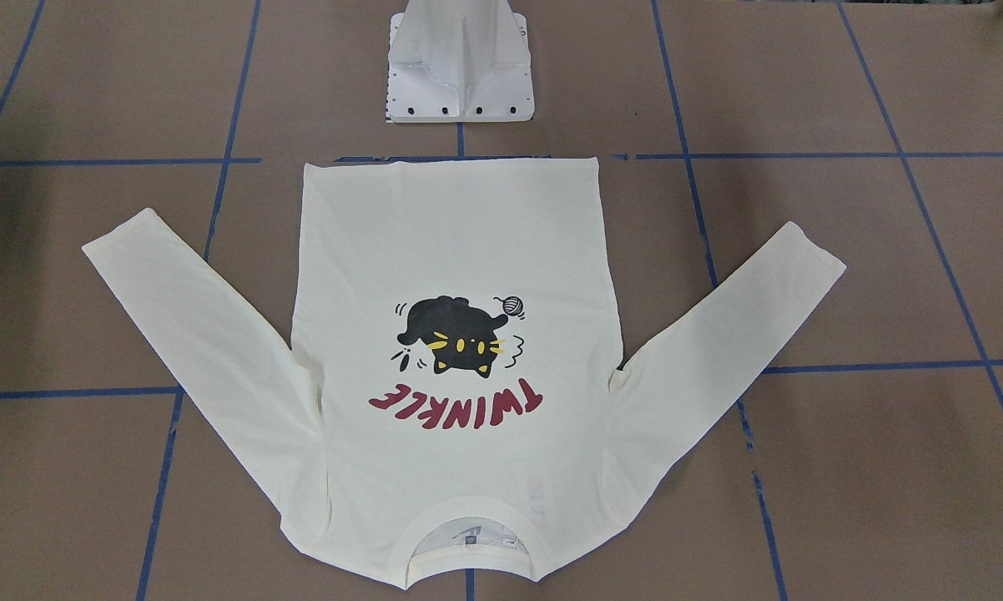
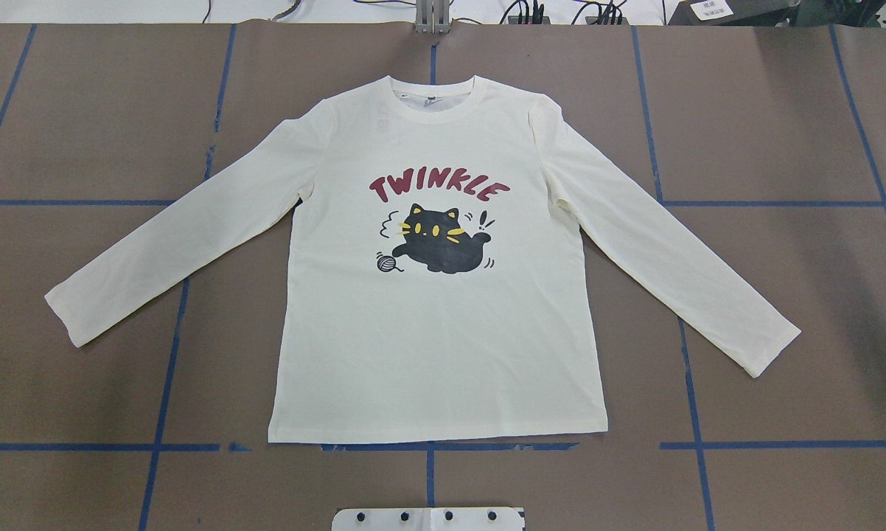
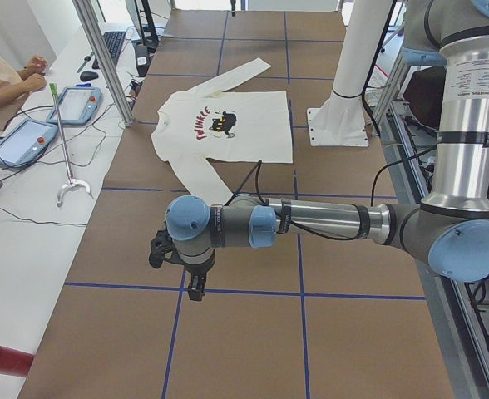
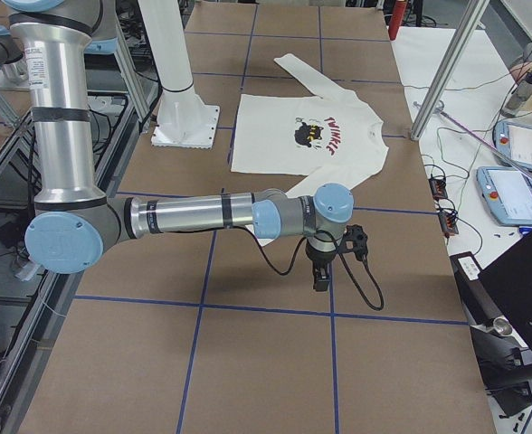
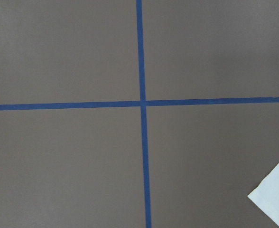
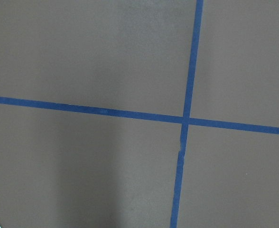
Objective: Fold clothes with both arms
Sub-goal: 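Move the right gripper in toward the sleeve cuff nearest it, then grasp the sleeve cuff with the right gripper and fold it across the shirt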
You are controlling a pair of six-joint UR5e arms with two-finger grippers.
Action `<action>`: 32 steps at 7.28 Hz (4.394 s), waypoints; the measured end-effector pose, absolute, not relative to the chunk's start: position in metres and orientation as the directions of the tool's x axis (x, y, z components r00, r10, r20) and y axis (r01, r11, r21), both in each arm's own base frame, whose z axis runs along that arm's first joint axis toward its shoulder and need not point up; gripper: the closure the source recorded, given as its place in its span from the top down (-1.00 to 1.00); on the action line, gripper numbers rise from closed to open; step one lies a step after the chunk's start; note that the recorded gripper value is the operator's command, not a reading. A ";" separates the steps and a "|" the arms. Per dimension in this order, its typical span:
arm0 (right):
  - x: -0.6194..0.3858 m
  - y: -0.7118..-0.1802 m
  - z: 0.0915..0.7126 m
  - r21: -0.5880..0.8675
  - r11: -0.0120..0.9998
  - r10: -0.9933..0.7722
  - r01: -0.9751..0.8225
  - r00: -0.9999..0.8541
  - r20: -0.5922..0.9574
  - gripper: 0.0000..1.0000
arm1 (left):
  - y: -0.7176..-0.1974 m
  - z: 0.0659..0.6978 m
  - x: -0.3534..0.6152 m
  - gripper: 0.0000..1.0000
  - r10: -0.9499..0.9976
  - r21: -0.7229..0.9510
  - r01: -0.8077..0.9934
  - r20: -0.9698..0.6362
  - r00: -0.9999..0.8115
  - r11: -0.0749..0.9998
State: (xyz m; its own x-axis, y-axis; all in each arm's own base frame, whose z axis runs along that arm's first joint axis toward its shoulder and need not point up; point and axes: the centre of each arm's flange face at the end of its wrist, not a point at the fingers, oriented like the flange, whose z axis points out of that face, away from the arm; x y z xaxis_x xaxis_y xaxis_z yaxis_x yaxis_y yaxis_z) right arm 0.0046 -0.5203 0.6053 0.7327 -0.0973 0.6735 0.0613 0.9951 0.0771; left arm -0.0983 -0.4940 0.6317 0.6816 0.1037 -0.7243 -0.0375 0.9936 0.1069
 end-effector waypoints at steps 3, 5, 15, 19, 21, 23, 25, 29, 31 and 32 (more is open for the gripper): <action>0.019 -0.526 0.590 0.067 0.997 -0.070 0.032 0.729 0.681 1.00 | -0.499 0.605 -0.102 1.00 0.140 0.158 -0.038 -0.706 0.694 0.987; 0.020 -0.522 0.572 0.030 0.999 -0.044 0.032 0.716 0.696 1.00 | -0.498 0.586 -0.102 1.00 0.120 0.167 -0.003 -0.690 0.714 0.986; -0.199 -0.377 0.623 0.031 0.992 -0.097 0.124 0.571 0.815 0.53 | -0.486 0.576 -0.082 1.00 0.226 0.308 -0.001 -0.698 0.679 0.951; -0.222 -0.376 0.619 -0.054 0.997 0.017 0.047 0.572 0.820 0.46 | -0.486 0.578 -0.083 1.00 0.224 0.306 -0.001 -0.695 0.683 0.952; -0.221 -0.377 0.622 -0.049 0.998 0.023 0.030 0.584 0.811 -0.50 | -0.486 0.579 -0.084 1.00 0.223 0.306 -0.001 -0.693 0.685 0.952; -0.221 -0.377 0.623 -0.049 0.998 0.024 0.027 0.586 0.810 -1.00 | -0.486 0.578 -0.084 1.00 0.224 0.307 -0.001 -0.692 0.686 0.952; -0.221 -0.378 0.622 -0.047 0.999 0.023 0.027 0.584 0.811 -1.00 | -0.486 0.580 -0.084 1.00 0.223 0.306 -0.001 -0.691 0.687 0.952; -0.231 -0.388 0.560 -0.046 0.999 0.047 -0.014 0.517 0.855 -1.00 | -0.485 0.579 -0.084 1.00 0.224 0.308 -0.002 -0.690 0.688 0.952; -0.272 -0.438 0.464 -0.124 0.986 0.160 -0.114 0.402 0.902 -1.00 | -0.486 0.575 -0.084 1.00 0.230 0.316 -0.001 -0.690 0.686 0.949; -0.302 -0.472 0.402 -0.181 0.972 0.223 -0.151 0.344 0.912 -1.00 | -0.487 0.573 -0.083 1.00 0.236 0.321 -0.002 -0.691 0.683 0.947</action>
State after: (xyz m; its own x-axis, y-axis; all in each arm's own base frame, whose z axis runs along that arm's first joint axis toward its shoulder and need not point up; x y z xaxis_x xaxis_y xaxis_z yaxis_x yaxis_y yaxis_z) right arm -0.3023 -0.4722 0.4017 0.3439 0.2234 0.9120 -0.1513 0.9718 -0.1810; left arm -0.0830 -0.4865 0.5734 0.6831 0.2357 -0.6913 -0.0016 0.9470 0.3213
